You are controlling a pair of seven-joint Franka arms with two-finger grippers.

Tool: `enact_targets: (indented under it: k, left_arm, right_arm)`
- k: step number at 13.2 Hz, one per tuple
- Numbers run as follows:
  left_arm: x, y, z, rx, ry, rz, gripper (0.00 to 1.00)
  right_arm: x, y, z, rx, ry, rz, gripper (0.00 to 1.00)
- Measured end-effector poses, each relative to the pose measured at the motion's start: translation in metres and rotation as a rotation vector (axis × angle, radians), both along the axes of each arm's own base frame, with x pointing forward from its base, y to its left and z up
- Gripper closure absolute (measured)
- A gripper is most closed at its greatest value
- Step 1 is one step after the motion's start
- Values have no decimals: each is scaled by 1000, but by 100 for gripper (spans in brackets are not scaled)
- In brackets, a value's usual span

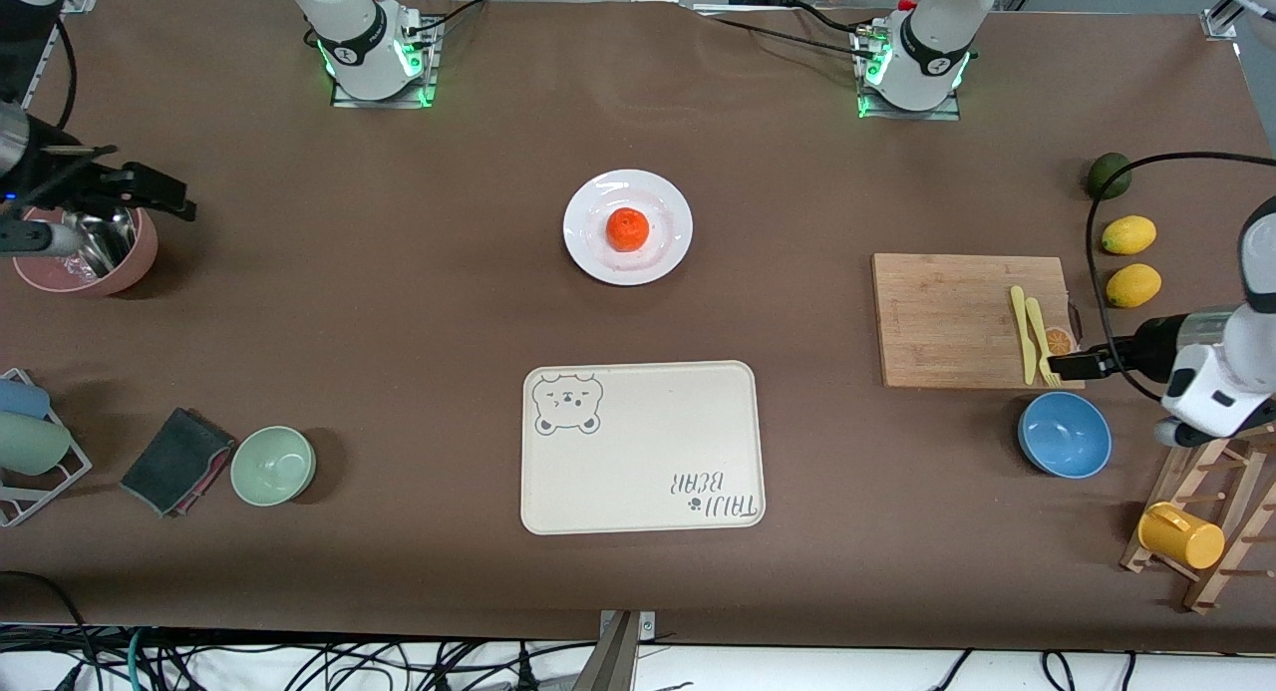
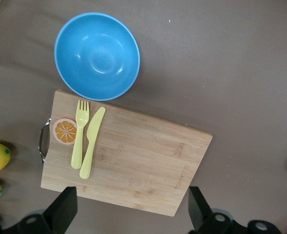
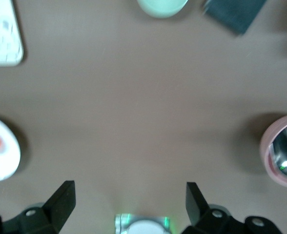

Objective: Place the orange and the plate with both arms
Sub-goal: 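Reach the right gripper to the rim of the white plate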

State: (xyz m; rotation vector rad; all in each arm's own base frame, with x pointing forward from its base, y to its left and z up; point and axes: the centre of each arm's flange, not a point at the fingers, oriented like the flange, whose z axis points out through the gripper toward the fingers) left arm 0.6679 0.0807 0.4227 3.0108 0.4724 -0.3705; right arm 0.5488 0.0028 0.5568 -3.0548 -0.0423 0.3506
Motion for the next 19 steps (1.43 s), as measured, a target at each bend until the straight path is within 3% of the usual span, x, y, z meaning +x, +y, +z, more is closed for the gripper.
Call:
enact_targets:
  k: [3,6,8,11,14,16,19]
  left_arm:
    - [-4,-7,16,6,-7,-20,0]
    - [-5,-10,19,3,-8,-56,0]
    - [-8,-22,34,19,-22,-71,0]
    - [-22,-49,67,43,-43,-66,0]
    - [-43,-55,101,55,-76,-93,0]
    - [-57,-59,124,71,-106,-118,0]
    - [-74,-67,159,77,-152,-177,0]
  right_arm:
    - [-9,47,-36,177,191,34,0]
    - [-5,105,-105,345,366,53,0]
    - [0,144,-158,435,447,61,0]
    - [3,217,-231,510,427,40,0]
    - [-25,283,-291,578,404,17,0]
    - [-46,293,-324,704,393,35,0]
    - [-67,281,-364,835,331,105,0]
